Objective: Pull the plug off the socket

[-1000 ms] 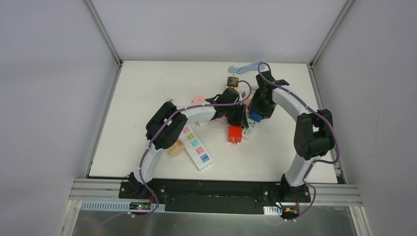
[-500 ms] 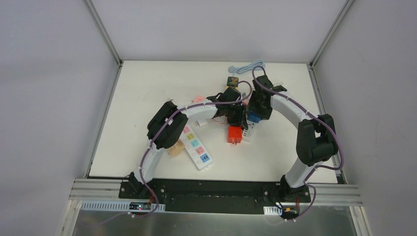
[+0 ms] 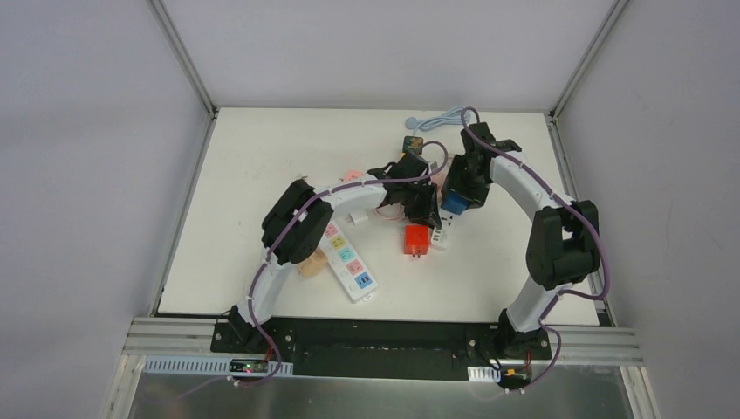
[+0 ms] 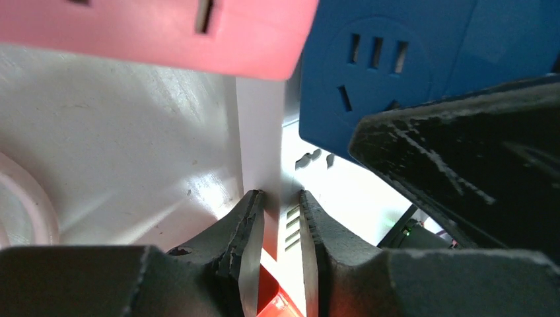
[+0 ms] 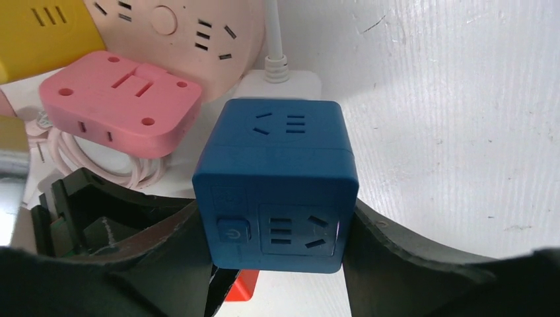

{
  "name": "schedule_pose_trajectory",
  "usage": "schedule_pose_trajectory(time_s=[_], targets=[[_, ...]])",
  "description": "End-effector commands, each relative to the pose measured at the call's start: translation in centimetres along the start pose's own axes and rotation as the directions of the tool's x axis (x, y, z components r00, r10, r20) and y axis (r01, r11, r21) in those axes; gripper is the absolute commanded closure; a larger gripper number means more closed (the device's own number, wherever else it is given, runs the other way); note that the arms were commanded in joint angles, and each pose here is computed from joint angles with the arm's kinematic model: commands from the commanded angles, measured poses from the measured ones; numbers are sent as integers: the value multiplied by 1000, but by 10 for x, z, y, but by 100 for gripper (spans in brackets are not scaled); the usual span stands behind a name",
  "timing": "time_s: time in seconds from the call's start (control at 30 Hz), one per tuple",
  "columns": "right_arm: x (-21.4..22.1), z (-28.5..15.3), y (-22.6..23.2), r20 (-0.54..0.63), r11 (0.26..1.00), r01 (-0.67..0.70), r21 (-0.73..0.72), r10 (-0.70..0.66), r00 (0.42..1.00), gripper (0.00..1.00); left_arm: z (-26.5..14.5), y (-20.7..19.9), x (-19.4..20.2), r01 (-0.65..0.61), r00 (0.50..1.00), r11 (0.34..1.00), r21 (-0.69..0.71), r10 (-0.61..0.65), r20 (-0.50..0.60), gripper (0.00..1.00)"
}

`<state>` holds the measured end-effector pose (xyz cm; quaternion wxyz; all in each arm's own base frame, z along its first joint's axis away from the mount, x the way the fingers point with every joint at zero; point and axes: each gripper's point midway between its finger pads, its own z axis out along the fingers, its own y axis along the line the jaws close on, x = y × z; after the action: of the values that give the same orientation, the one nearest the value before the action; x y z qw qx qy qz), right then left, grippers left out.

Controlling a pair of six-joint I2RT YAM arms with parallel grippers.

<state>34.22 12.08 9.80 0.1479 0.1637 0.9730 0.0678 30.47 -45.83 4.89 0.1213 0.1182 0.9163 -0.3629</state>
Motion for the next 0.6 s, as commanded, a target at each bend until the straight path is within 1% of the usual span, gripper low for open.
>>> schedule_pose_trajectory(time_s=[0.0, 0.07, 0.2, 0.27, 0.33, 0.37, 0.43, 0.57], targets=[[-22, -21, 23, 207, 994, 9, -109, 14, 978, 100, 22, 50, 40, 9, 994, 986, -168, -27, -108, 76], [-24, -17, 14, 272, 997, 28, -67, -9, 962, 100, 23, 50, 41, 12, 993, 985, -171, -32, -112, 77], [-25, -12, 6, 353, 997, 65, 44, -76, 932, 100, 24, 51, 41, 20, 993, 984, -175, -41, -113, 78], [-26, -13, 2, 366, 989, 66, 135, -112, 924, 100, 25, 54, 41, 26, 992, 981, -192, -49, -116, 78], [-25, -15, -9, 336, 975, 23, 219, -98, 937, 100, 25, 56, 42, 31, 992, 978, -204, -56, -116, 78], [-26, -16, -10, 331, 972, 12, 234, -92, 939, 100, 25, 56, 42, 32, 992, 978, -206, -57, -116, 78], [-27, -19, -8, 311, 978, -6, 209, -61, 948, 100, 25, 57, 42, 34, 991, 977, -210, -59, -118, 78], [-28, -31, 5, 247, 998, -66, 5, 63, 967, 100, 25, 59, 43, 37, 990, 975, -221, -65, -124, 78]])
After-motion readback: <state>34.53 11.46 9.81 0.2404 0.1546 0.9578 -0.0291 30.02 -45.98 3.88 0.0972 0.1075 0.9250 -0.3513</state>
